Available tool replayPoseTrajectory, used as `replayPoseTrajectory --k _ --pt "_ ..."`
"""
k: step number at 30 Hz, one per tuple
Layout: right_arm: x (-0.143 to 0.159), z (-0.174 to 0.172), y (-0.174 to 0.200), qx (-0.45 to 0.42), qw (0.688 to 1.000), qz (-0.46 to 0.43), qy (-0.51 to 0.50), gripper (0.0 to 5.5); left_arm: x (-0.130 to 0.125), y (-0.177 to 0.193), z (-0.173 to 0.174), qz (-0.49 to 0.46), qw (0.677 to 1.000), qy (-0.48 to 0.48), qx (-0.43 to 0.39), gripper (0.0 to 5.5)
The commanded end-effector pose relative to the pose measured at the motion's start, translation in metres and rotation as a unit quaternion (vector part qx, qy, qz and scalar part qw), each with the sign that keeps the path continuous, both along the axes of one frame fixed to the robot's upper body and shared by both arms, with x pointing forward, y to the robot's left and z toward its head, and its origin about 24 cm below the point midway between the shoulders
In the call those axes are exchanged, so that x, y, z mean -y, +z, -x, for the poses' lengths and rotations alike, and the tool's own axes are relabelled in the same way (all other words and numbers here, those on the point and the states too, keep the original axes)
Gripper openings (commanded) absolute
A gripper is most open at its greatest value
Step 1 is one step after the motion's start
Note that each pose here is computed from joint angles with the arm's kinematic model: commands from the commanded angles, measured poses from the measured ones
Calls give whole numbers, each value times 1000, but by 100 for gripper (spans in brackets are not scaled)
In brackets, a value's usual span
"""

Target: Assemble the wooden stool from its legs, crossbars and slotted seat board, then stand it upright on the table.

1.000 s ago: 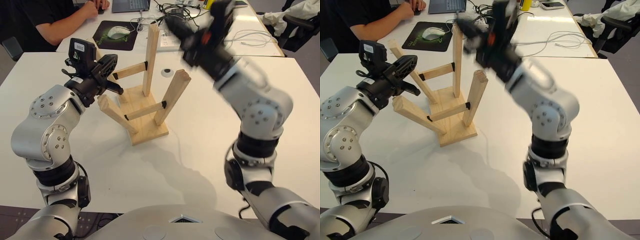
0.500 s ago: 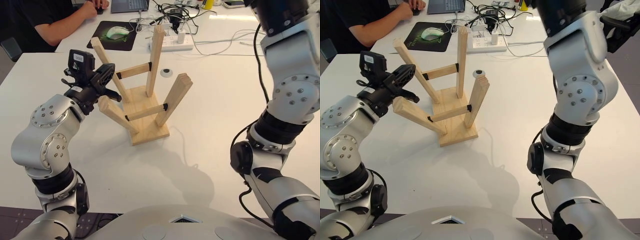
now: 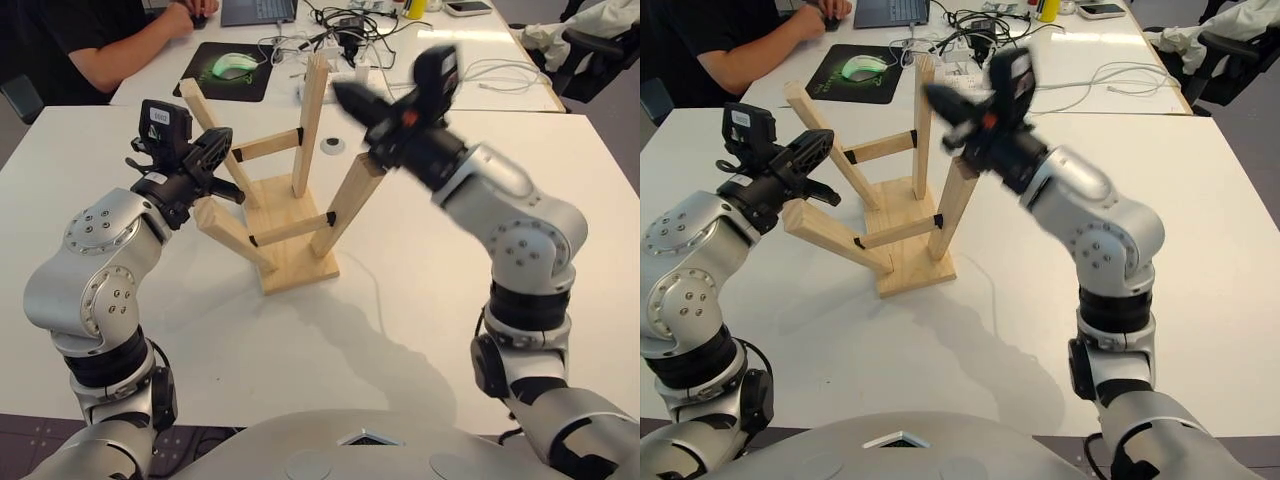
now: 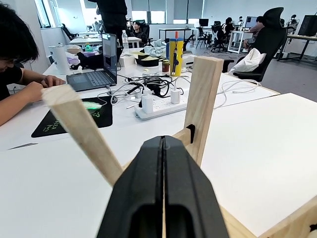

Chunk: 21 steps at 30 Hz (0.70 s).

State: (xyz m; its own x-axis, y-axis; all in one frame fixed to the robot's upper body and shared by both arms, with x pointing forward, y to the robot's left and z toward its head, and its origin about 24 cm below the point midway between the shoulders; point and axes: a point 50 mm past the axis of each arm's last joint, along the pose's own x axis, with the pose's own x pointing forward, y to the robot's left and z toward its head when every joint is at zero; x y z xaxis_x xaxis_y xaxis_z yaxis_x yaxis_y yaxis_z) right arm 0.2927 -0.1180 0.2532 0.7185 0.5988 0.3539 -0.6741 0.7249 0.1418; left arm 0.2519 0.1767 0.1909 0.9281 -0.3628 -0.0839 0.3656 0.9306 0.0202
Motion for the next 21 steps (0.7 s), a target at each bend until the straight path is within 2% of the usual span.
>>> replayPoseTrajectory --k 1,3,5,6,8,9,10,11,13,15,16,18,21 --pt "22 3 60 132 988 -61 -47 2 2 -4 2 1 1000 -1 -5 0" --pt "25 6 74 147 985 -84 -36 2 0 -5 3 -1 1000 4 -6 0" --pt "15 8 63 117 989 -85 7 2 -1 -4 2 -1 1000 7 -4 0" --pt "4 6 41 64 995 -58 40 2 -1 -3 2 -2 1000 7 -2 0" --pt "-20 7 -32 -95 988 81 87 2 0 -2 0 -2 1000 3 1 0" --pt "-28 17 -73 -162 961 192 115 2 0 -1 0 -2 1000 1 2 0" --pt "-26 27 -100 -222 943 215 124 2 1 -1 -1 -2 1000 -3 3 0" --pt "-24 35 -112 -241 929 246 132 2 2 0 -2 -3 1000 -6 4 0" --pt "-21 26 -94 -195 954 207 98 2 1 0 -2 -3 1000 -5 5 0" --pt "-12 6 -46 -87 989 119 26 2 0 0 -2 -3 1000 -3 5 0" --pt "-5 1 -27 -45 996 80 -3 2 0 -1 -2 -3 1000 -1 5 0" --pt "8 -2 3 41 996 44 -60 2 1 -2 -1 -1 1000 0 4 0" --pt "19 -3 14 80 993 15 -88 2 -3 -3 0 1 1000 11 6 0"
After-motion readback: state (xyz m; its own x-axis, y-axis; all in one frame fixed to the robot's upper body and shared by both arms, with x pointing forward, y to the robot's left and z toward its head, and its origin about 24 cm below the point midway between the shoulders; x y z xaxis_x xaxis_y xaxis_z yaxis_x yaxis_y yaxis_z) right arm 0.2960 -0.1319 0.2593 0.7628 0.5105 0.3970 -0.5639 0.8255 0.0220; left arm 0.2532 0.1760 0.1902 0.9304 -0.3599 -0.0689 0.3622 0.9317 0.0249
